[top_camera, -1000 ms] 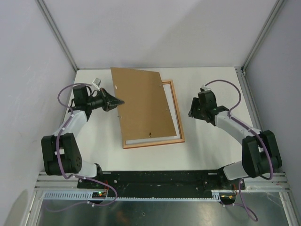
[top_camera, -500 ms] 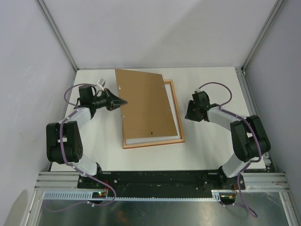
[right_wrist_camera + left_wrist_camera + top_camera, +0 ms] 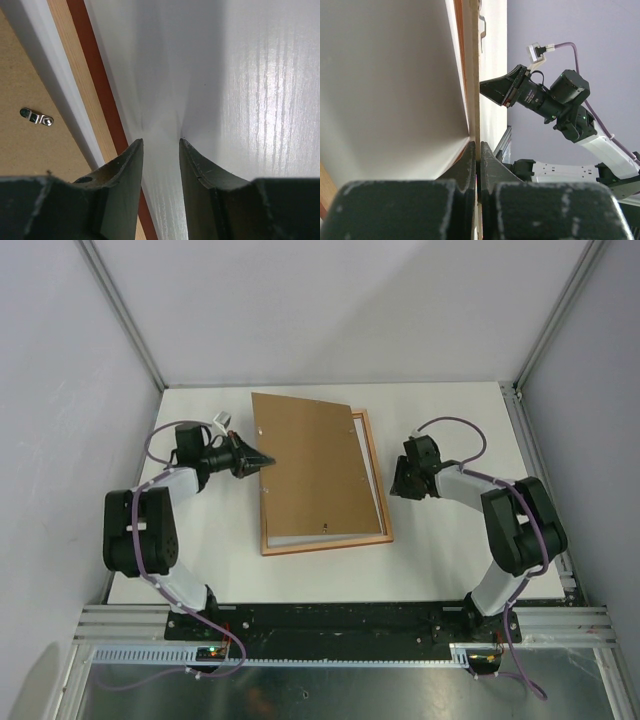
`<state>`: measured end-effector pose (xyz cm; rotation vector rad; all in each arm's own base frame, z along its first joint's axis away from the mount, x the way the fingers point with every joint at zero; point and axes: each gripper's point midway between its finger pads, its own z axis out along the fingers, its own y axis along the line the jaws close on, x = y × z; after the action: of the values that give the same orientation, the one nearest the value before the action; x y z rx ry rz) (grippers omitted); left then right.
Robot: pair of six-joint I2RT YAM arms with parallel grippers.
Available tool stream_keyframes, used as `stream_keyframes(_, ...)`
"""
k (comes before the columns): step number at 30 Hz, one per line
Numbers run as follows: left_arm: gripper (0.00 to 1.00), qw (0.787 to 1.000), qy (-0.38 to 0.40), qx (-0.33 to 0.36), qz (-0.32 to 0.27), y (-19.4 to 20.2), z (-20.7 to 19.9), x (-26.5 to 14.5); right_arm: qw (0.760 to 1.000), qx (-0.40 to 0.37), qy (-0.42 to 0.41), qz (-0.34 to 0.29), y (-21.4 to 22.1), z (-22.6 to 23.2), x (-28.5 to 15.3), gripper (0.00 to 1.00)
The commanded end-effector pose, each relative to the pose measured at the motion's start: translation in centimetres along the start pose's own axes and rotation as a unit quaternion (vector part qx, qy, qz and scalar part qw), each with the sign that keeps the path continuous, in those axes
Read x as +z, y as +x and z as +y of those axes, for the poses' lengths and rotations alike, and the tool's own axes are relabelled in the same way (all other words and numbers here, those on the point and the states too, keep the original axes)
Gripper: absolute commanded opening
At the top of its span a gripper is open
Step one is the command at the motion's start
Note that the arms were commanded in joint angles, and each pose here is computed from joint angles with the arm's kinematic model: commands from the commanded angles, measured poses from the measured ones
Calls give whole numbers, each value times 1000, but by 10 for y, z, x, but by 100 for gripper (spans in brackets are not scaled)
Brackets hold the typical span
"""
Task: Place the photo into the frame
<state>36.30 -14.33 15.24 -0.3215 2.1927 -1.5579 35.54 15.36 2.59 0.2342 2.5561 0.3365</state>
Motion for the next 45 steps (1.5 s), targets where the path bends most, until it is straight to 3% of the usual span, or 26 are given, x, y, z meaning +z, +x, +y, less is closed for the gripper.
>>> stream_keyframes(1, 0, 999, 37, 28, 15, 1, -14, 0, 1000, -1, -18, -22, -18, 18, 2, 39)
stream_keyframes(45, 0, 997, 37, -20, 63, 4, 14, 29, 998, -45, -27, 38, 19, 36, 28, 36)
